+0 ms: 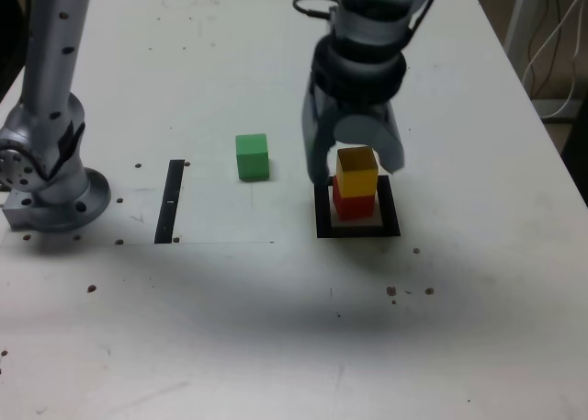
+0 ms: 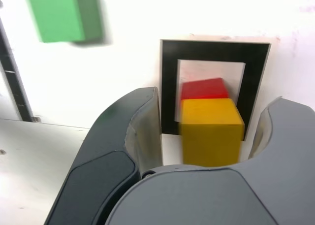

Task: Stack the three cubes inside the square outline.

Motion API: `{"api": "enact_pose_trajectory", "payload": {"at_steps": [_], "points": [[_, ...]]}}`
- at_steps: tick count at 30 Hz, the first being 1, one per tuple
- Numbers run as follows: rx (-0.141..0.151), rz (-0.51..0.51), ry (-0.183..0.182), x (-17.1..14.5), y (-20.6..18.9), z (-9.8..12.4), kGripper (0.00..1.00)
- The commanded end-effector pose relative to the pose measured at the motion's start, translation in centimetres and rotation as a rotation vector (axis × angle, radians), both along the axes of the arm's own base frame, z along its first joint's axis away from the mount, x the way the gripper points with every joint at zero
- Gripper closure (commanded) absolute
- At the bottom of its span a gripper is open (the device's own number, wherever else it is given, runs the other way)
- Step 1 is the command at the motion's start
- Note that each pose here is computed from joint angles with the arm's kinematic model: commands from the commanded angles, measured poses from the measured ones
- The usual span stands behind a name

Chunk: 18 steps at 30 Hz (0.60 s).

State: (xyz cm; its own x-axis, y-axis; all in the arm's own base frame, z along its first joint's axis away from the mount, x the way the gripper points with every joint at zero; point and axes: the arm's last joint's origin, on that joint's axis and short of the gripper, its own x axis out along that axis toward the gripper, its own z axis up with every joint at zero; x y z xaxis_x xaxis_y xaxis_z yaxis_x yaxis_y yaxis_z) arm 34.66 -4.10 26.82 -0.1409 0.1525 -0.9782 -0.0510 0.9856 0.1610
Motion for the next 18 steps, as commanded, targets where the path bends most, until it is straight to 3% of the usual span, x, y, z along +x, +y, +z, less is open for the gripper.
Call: {"api": "enact_pose_trajectory", "payload": {"at_steps": [1,4,6,14,18], "points": [[0.012,-0.003,-0.034,-1.0,0.4,1.7,0.01],[0.028,-0.009,-0.066,-2.9,1.5,3.4,0.01],[0.026,-0.013,-0.064,-4.1,2.4,3.9,0.01],[-0.031,0.018,0.072,-7.7,7.0,1.4,0.01],[-0.041,0.044,0.091,-9.7,8.7,0.1,0.01]]}}
